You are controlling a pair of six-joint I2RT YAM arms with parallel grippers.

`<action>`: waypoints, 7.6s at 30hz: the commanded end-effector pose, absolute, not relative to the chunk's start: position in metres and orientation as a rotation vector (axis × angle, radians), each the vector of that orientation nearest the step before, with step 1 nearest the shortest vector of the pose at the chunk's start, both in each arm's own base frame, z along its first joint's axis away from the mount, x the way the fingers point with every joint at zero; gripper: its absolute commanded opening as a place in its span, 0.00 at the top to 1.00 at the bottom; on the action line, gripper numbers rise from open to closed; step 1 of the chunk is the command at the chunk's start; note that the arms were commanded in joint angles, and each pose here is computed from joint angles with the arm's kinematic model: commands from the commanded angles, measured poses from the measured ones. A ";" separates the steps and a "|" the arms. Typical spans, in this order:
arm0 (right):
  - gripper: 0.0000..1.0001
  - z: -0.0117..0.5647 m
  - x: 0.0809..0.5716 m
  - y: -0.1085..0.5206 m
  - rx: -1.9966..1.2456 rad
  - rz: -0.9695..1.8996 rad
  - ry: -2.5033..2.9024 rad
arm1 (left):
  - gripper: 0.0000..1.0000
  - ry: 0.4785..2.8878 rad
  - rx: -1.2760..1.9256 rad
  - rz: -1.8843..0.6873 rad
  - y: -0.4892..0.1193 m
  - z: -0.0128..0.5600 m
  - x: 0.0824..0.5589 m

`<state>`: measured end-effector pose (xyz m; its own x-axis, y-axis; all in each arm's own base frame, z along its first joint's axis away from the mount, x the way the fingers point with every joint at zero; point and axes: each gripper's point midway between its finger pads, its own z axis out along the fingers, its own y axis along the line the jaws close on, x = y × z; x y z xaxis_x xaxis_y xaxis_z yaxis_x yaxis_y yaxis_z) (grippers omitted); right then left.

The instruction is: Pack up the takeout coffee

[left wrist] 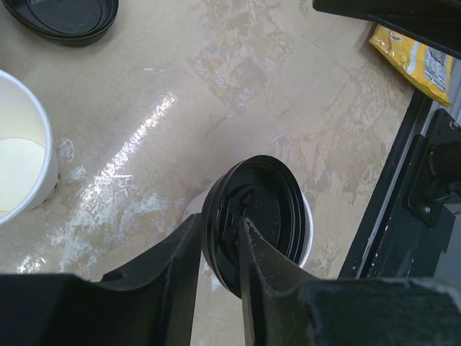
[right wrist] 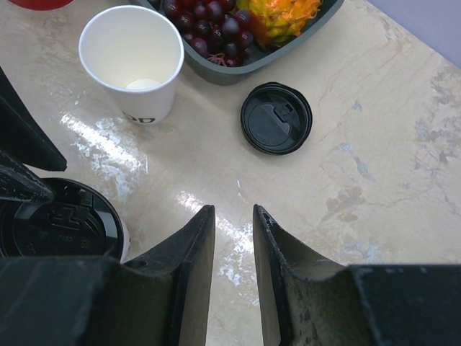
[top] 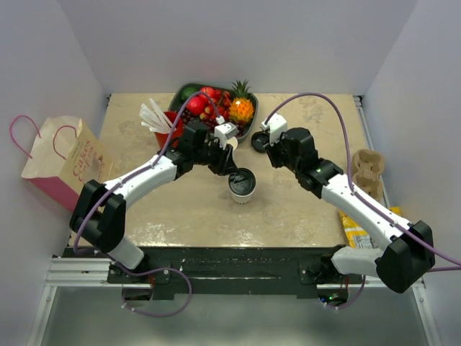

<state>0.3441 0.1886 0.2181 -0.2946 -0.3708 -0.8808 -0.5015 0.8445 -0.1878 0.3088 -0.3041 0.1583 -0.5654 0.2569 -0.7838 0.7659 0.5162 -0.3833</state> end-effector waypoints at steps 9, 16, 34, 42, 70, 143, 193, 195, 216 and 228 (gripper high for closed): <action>0.68 0.233 0.348 0.189 -0.611 0.167 1.861 | 0.85 2.014 0.847 -0.914 -0.309 0.177 0.327; 0.67 0.231 0.349 0.188 -0.613 0.162 1.863 | 1.00 2.005 0.857 -0.908 -0.309 0.180 0.328; 0.67 0.229 0.349 0.190 -0.622 0.166 1.864 | 0.85 2.020 0.877 -0.908 -0.310 0.174 0.323; 0.67 0.227 0.349 0.190 -0.620 0.168 1.866 | 0.85 1.975 0.781 -0.841 -0.305 0.198 0.339; 0.66 0.222 0.349 0.189 -0.624 0.163 1.870 | 0.91 2.002 0.904 -0.953 -0.313 0.166 0.312; 0.62 0.239 0.362 0.195 -0.620 0.158 1.850 | 0.86 2.163 0.876 -0.930 -0.314 0.163 0.305; 0.32 0.203 0.367 0.234 -0.625 0.952 2.204 | 1.00 0.753 1.240 0.104 -0.315 0.289 0.250; 0.32 0.201 0.366 0.234 -0.610 0.956 2.209 | 1.00 0.780 1.226 0.090 -0.317 0.292 0.253; 0.43 0.138 0.365 0.189 -1.998 0.383 1.413 | 0.40 1.535 0.964 -0.196 -0.217 0.264 0.286; 0.48 0.075 0.344 0.190 -2.500 0.405 0.652 | 0.24 1.698 0.829 -0.139 -0.180 0.257 0.321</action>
<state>0.3551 0.1877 0.0796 0.5910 -0.6334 -0.4995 -0.8060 -0.4888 -0.3339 0.3098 -0.1837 0.2398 -0.0446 0.4985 -0.8657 0.6171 0.6953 0.3686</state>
